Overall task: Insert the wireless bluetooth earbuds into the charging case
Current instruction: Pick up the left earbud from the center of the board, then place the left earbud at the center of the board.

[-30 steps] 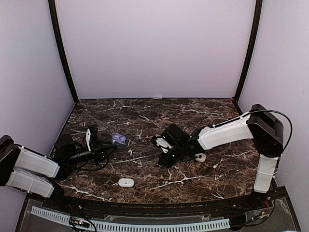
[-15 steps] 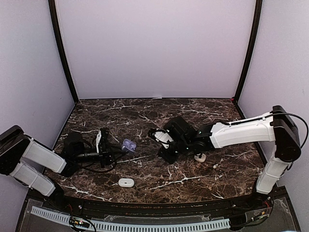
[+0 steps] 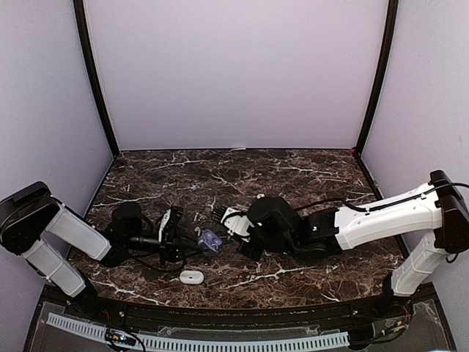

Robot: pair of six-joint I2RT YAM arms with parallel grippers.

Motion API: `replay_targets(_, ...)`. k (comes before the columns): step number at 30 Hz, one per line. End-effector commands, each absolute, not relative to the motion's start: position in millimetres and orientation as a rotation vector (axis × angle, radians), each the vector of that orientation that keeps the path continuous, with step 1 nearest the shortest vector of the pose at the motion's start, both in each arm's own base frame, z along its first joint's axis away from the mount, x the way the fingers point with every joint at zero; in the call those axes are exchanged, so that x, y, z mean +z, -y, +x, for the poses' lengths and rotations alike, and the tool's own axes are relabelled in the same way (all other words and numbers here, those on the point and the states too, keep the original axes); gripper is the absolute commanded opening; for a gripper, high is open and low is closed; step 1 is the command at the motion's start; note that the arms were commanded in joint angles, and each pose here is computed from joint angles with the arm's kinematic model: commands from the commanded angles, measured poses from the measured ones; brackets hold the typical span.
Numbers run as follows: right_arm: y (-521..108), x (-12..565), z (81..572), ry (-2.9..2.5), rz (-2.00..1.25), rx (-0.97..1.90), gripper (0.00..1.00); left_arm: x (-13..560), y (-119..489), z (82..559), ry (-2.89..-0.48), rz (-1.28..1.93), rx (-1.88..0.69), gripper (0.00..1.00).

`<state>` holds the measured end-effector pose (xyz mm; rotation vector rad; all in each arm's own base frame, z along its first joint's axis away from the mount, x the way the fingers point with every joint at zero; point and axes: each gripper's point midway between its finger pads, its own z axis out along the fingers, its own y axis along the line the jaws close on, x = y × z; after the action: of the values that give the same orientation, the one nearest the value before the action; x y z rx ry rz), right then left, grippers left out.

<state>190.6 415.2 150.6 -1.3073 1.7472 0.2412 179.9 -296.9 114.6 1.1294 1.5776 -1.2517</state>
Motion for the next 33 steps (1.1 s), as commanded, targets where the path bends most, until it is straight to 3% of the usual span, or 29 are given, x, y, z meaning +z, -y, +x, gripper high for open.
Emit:
replay_targets(1,-413,192,191,-1.573,-1.232,0.213,0.10,124,304,171,-1.492,1.196,-1.297,0.12)
replay_targets(6,-399,167,183,-1.596,-1.365,0.144,0.10,125,303,180,-1.507,1.165,-1.230,0.12)
replay_targets(16,-342,70,117,-1.692,-2.065,0.106,0.07,131,294,202,-1.546,1.066,-1.076,0.12)
replay_targets(23,-333,70,95,-1.596,-2.315,0.196,0.06,135,288,203,-1.541,1.040,-1.027,0.13)
replay_targets(33,-325,56,107,-1.493,-2.574,0.017,0.07,135,287,204,-1.551,1.041,-1.025,0.13)
